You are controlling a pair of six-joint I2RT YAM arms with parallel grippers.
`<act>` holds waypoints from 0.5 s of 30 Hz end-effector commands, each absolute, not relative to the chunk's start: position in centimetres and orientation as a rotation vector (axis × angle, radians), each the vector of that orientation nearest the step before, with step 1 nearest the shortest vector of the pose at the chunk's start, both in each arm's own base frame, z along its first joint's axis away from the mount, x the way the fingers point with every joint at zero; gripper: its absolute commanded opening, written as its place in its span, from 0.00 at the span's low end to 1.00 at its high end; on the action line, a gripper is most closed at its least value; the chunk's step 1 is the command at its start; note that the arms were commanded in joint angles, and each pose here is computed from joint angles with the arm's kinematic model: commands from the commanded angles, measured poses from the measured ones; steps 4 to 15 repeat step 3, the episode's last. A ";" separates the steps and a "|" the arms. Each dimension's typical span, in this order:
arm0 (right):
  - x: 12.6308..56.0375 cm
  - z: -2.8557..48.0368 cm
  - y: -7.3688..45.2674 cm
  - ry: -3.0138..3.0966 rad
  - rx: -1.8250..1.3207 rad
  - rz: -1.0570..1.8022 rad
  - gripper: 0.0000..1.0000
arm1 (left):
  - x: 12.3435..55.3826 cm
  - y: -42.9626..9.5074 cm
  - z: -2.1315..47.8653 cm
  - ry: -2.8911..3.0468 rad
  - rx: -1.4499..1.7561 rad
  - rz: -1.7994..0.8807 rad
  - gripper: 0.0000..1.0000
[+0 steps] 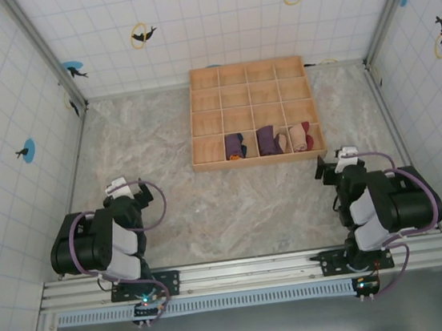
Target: Roll the socks
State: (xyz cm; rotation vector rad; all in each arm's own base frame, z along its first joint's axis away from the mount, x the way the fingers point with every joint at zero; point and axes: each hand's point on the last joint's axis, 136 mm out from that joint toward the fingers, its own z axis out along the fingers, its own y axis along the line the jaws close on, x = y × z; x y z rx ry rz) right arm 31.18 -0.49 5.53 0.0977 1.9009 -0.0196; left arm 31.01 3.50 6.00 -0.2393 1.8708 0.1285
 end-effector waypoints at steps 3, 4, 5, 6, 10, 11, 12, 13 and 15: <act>30.9 5.3 -0.5 1.909 0.110 0.001 0.99 | 30.6 3.8 6.3 1.854 -0.237 0.145 0.98; 30.9 5.3 -0.5 1.909 0.110 0.001 0.99 | 30.6 3.8 6.3 1.854 -0.237 0.145 0.98; 30.9 5.3 -0.5 1.909 0.110 0.001 0.99 | 30.6 3.8 6.3 1.854 -0.237 0.145 0.98; 30.9 5.3 -0.5 1.909 0.110 0.001 0.99 | 30.6 3.8 6.3 1.854 -0.237 0.145 0.98; 30.9 5.3 -0.5 1.909 0.110 0.001 0.99 | 30.6 3.8 6.3 1.854 -0.237 0.145 0.98; 30.9 5.3 -0.5 1.909 0.110 0.001 0.99 | 30.6 3.8 6.3 1.854 -0.237 0.145 0.98; 30.9 5.3 -0.5 1.909 0.110 0.001 0.99 | 30.6 3.8 6.3 1.854 -0.237 0.145 0.98; 30.9 5.3 -0.5 1.909 0.110 0.001 0.99 | 30.6 3.8 6.3 1.854 -0.237 0.145 0.98; 30.9 5.3 -0.5 1.909 0.110 0.001 0.99 | 30.6 3.8 6.3 1.854 -0.237 0.145 0.98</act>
